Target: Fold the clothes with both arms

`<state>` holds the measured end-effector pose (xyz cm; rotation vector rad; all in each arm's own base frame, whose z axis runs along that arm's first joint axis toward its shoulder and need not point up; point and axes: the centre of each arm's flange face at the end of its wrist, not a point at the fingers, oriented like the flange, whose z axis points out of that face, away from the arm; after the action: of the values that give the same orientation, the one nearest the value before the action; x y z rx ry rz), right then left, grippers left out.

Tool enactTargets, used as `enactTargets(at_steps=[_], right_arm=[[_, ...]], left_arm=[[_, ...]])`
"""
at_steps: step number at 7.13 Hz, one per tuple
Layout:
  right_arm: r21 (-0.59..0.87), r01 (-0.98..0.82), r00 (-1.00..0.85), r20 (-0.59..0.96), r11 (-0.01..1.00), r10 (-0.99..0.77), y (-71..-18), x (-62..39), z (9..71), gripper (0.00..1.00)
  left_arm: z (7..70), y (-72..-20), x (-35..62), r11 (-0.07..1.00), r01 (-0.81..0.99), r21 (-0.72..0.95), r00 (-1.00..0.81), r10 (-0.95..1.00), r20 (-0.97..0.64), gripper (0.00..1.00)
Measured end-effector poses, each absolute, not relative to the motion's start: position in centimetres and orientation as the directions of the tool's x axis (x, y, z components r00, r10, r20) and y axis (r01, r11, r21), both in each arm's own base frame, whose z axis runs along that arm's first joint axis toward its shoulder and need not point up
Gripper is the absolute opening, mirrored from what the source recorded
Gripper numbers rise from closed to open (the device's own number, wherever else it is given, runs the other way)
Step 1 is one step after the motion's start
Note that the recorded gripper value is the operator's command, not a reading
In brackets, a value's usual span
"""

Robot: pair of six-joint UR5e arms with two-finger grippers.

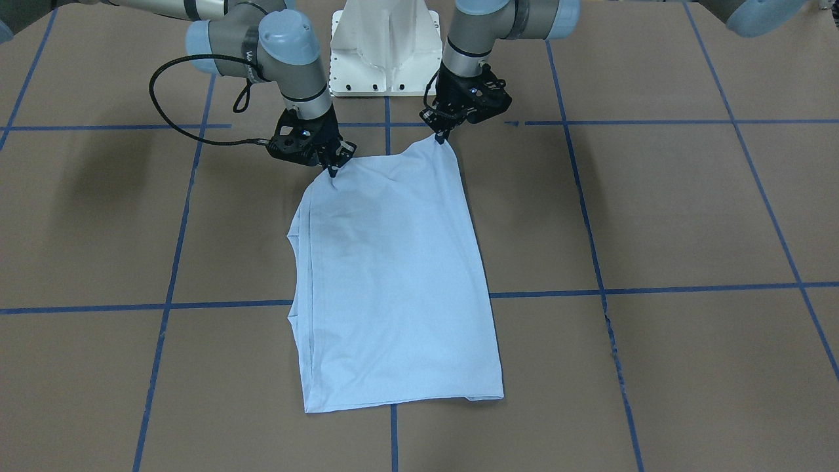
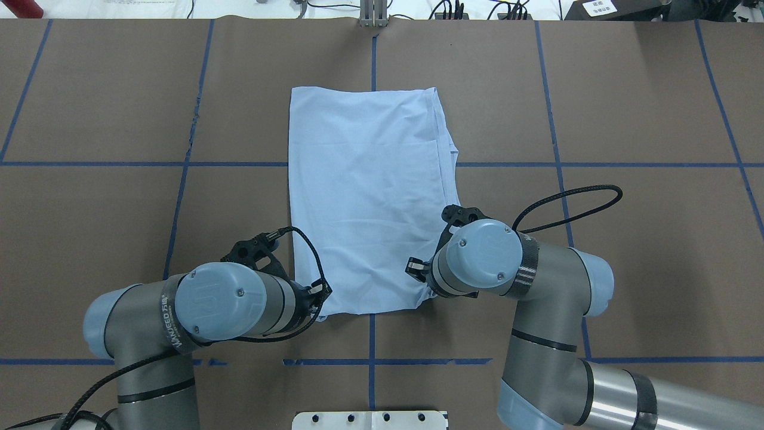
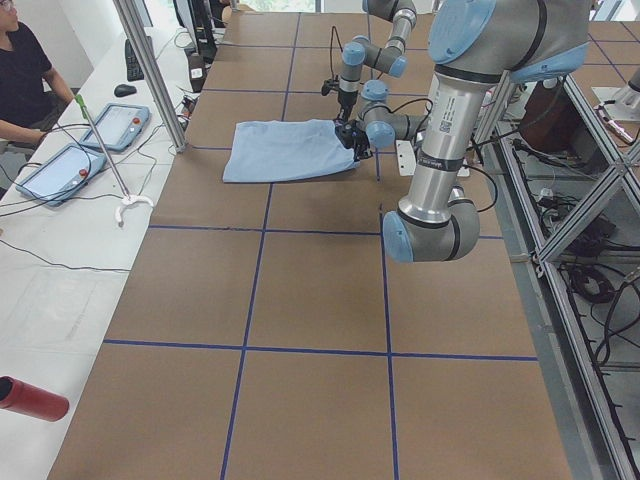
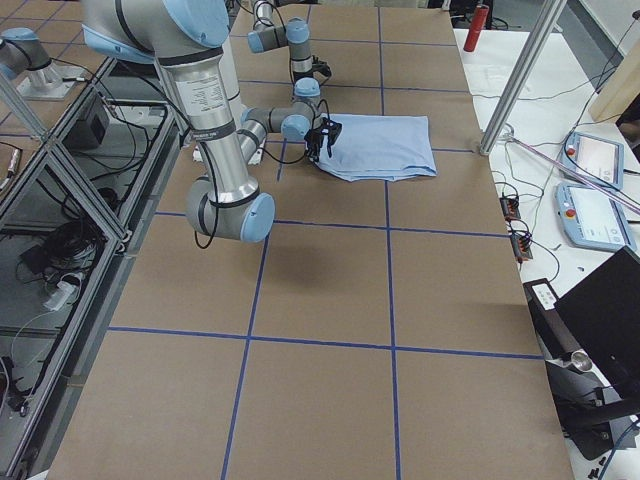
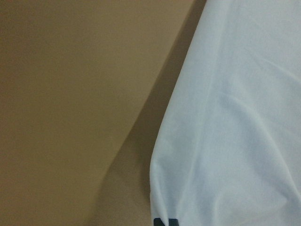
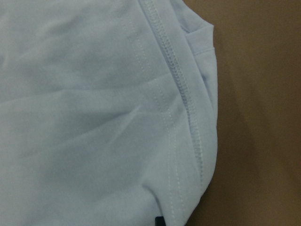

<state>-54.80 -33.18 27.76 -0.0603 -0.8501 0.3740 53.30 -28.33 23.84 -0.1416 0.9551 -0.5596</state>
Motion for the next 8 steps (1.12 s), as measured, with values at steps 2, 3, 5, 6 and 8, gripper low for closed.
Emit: enactTargets(at_steps=[2, 3, 5, 6, 8], right_arm=[[-0.216, -0.271, 0.57, 0.749, 0.938, 0.337, -32.3, -52.6, 26.3, 0.0], [-0.231, -0.244, 0.555, 0.764, 0.942, 0.33, -31.2, -50.8, 25.6, 0.0], [-0.275, -0.153, 0.53, 0.788, 0.949, 0.314, -28.3, -46.8, 24.5, 0.0], [-0.29, -0.117, 0.523, 0.795, 0.95, 0.307, -27.3, -45.6, 24.2, 0.0], [-0.291, -0.101, 0.52, 0.8, 0.951, 0.3, -27.4, -45.9, 23.9, 0.0]], left_arm=[[23.2, -27.7, 52.4, 0.854, 0.38, -0.356, 0.442, -0.506, -0.741, 0.0], [22.5, -26.5, 52.0, 0.86, 0.367, -0.355, 0.453, -0.498, -0.739, 0.0], [20.1, -22.3, 49.9, 0.881, 0.319, -0.35, 0.505, -0.471, -0.724, 0.0], [19.2, -20.8, 48.1, 0.886, 0.305, -0.348, 0.525, -0.462, -0.715, 0.0], [18.5, -19.8, 47.2, 0.899, 0.281, -0.337, 0.541, -0.438, -0.718, 0.0]])
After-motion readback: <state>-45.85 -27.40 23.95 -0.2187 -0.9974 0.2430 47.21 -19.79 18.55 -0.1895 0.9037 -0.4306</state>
